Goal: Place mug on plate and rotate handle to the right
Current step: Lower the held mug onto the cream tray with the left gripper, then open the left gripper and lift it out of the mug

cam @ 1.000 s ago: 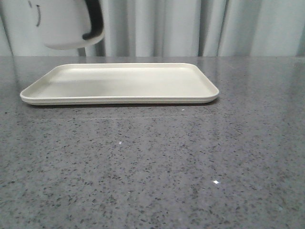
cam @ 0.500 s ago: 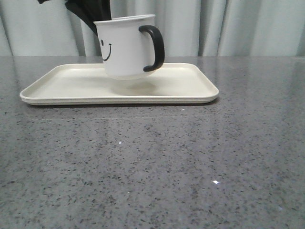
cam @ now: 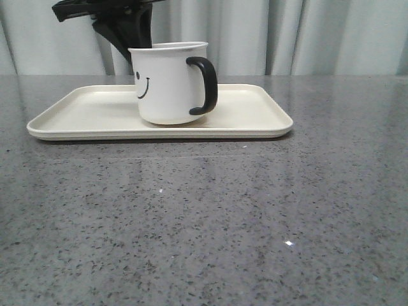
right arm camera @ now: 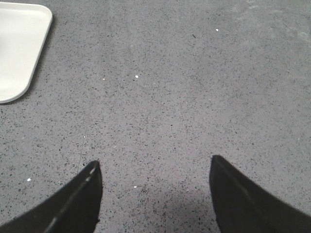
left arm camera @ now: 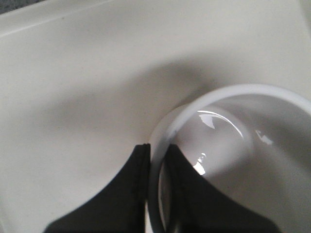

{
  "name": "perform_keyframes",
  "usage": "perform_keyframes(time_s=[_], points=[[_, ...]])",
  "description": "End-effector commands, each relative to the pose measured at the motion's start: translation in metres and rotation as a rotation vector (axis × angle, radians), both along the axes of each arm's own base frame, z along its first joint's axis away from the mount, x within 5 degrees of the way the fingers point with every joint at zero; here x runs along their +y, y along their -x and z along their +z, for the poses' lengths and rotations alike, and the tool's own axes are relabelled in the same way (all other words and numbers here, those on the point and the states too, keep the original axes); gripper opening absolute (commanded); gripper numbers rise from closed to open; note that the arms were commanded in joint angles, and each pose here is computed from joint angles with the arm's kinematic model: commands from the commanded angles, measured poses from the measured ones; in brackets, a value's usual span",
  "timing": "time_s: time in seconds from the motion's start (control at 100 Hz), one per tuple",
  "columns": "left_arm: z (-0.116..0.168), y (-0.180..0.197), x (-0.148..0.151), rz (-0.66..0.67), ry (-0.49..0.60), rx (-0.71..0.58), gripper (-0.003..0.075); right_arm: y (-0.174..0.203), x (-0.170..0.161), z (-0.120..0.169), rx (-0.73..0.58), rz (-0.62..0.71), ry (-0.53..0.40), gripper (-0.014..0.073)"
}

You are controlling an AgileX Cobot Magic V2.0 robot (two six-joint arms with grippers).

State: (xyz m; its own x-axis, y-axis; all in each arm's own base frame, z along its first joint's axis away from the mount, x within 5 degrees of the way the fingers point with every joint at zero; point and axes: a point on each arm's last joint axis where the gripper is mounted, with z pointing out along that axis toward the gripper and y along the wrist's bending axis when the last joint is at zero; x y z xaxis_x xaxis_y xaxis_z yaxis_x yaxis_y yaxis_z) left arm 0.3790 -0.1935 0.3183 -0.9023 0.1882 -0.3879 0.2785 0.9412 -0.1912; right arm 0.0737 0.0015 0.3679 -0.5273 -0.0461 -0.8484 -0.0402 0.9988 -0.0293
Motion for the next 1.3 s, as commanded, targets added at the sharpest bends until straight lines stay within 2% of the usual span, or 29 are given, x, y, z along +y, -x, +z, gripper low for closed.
perform_keyframes(time_s=[0.0, 0.65, 0.74, 0.91, 0.98, 1.07, 1.29], points=[[0.031, 0.007, -0.001, 0.004, 0.051, -0.095, -0.002, -0.004, 0.0, 0.014, -0.086, -0.001, 0.004, 0.0478], [0.03, 0.007, -0.001, -0.003, 0.046, -0.092, -0.0003, -0.004, 0.0, 0.014, -0.086, -0.001, 0.004, 0.0478], [0.03, 0.007, -0.001, -0.003, 0.047, -0.093, 0.008, -0.004, 0.0, 0.014, -0.086, -0.001, 0.004, 0.0478], [0.03, 0.007, -0.001, -0.003, 0.047, -0.094, 0.0335, -0.004, 0.0, 0.014, -0.086, -0.001, 0.004, 0.0478], [0.03, 0.007, -0.001, -0.003, 0.047, -0.094, 0.0418, -0.004, 0.0, 0.014, -0.086, -0.001, 0.004, 0.0478], [0.03, 0.007, -0.001, -0.002, 0.048, -0.097, 0.0466, -0.004, 0.0, 0.014, -0.086, -0.001, 0.004, 0.0478], [0.041, 0.01, 0.001, 0.0, 0.067, -0.134, 0.0465, -0.004, 0.0, 0.014, -0.086, -0.001, 0.004, 0.0478]])
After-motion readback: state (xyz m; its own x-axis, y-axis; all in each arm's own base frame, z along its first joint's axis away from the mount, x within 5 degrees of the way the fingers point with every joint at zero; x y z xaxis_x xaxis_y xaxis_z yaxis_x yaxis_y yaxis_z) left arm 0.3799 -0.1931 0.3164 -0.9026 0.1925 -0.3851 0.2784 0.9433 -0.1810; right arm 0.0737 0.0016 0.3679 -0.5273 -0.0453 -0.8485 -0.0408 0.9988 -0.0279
